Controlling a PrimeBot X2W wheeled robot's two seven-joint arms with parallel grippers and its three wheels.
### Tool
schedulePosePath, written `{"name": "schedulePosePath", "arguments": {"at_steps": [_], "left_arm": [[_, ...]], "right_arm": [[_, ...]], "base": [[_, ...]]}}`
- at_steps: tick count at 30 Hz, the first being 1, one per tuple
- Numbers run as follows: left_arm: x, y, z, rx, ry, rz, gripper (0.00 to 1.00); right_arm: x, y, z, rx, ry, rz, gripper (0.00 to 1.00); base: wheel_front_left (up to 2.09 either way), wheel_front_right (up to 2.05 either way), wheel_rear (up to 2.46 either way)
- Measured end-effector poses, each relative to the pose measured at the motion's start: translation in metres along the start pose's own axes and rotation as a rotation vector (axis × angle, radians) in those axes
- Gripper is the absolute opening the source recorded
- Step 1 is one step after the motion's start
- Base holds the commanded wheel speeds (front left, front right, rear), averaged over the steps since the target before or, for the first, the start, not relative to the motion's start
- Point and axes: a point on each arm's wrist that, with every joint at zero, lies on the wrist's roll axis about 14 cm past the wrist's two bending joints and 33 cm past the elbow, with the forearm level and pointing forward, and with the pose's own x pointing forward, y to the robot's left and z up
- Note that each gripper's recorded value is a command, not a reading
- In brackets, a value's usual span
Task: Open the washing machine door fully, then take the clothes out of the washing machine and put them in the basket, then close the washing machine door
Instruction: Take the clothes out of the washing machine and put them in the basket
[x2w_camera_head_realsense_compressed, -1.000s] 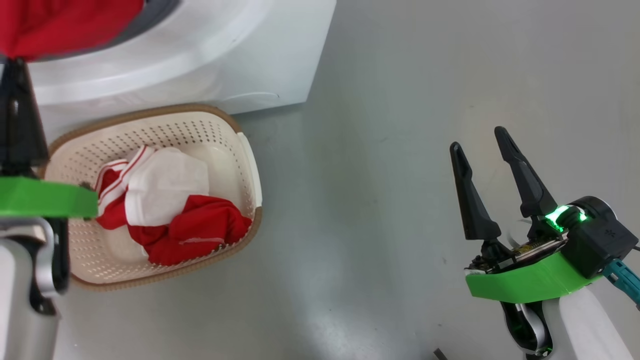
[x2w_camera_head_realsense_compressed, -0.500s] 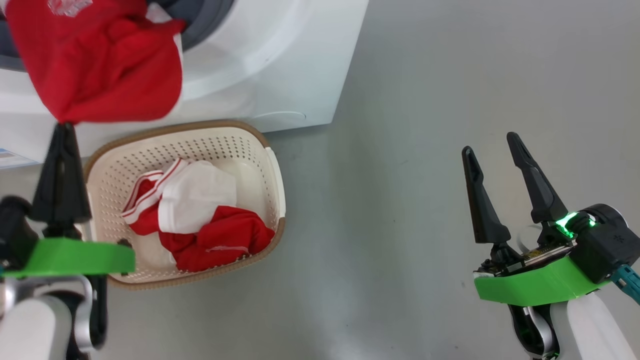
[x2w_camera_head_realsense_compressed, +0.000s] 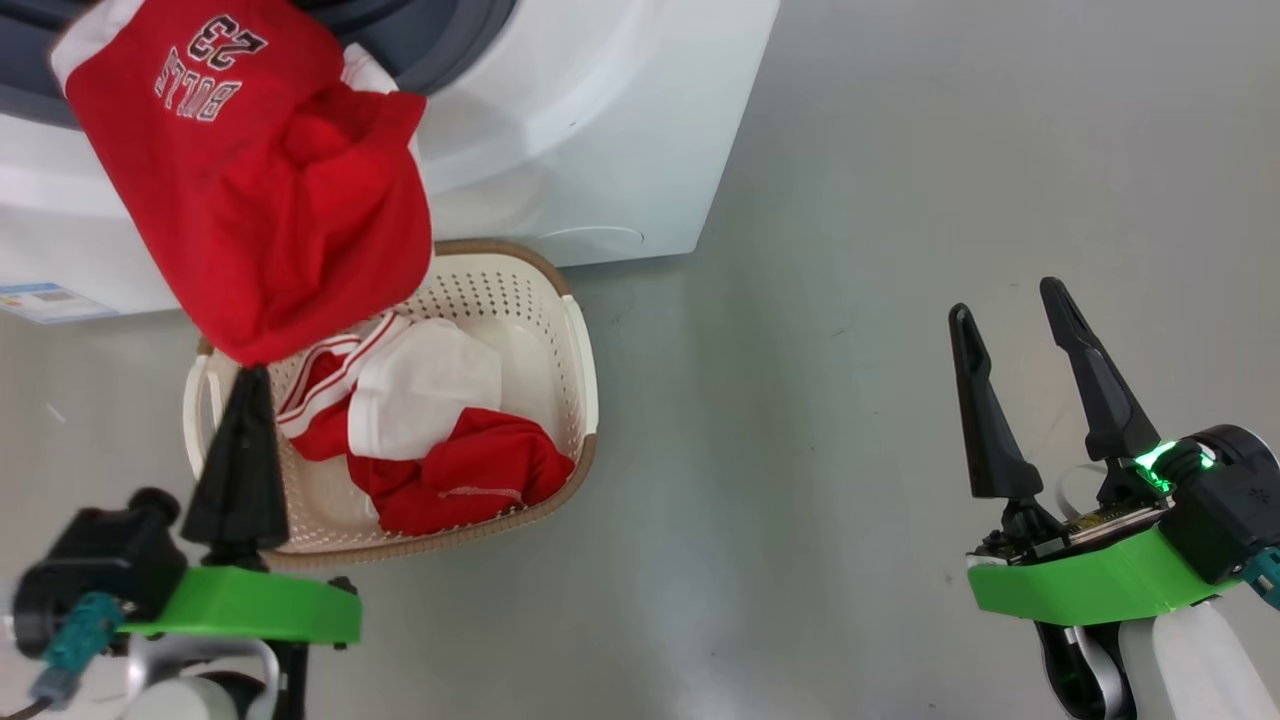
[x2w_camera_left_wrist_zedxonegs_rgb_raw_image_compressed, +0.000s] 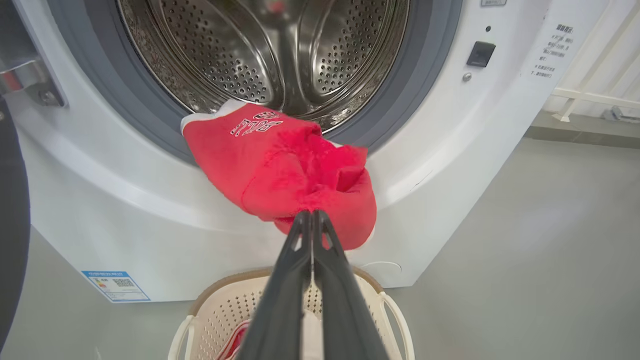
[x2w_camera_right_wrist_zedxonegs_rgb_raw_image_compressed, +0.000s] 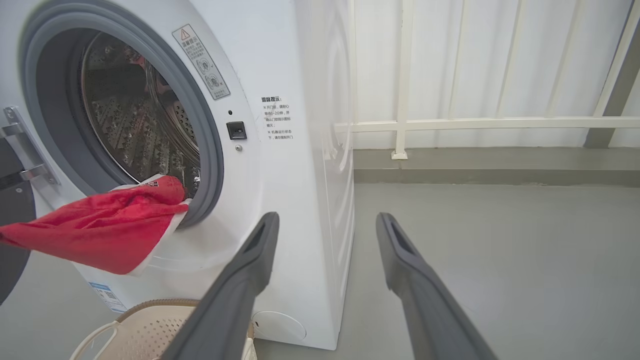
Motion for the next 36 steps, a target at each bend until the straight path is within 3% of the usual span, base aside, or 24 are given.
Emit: {"name": "schedulePosePath", "arguments": {"at_steps": [11,23,36], "left_arm": [[0.002,-0.008,-0.082,-0.067,0.201,-0.017,0.00],[0.016,-0.013,-0.161,-0.066,0.412,-0.040,0.00],[0.022,-0.018,-0.219,-0.079,0.572,-0.045,0.00]], "right_arm": [[0.003,-0.002,-0.015,0.001,0.037,-0.004,1.00],[0.010,-0.012,-0.027,-0.014,0.059,-0.022,1.00],[0.012,-0.024,-0.050,-0.022,0.114,-0.048,1.00]], "base": [[0.00,0.00,0.00],[0.00,0.00,0.00],[0.00,0.00,0.00]]}}
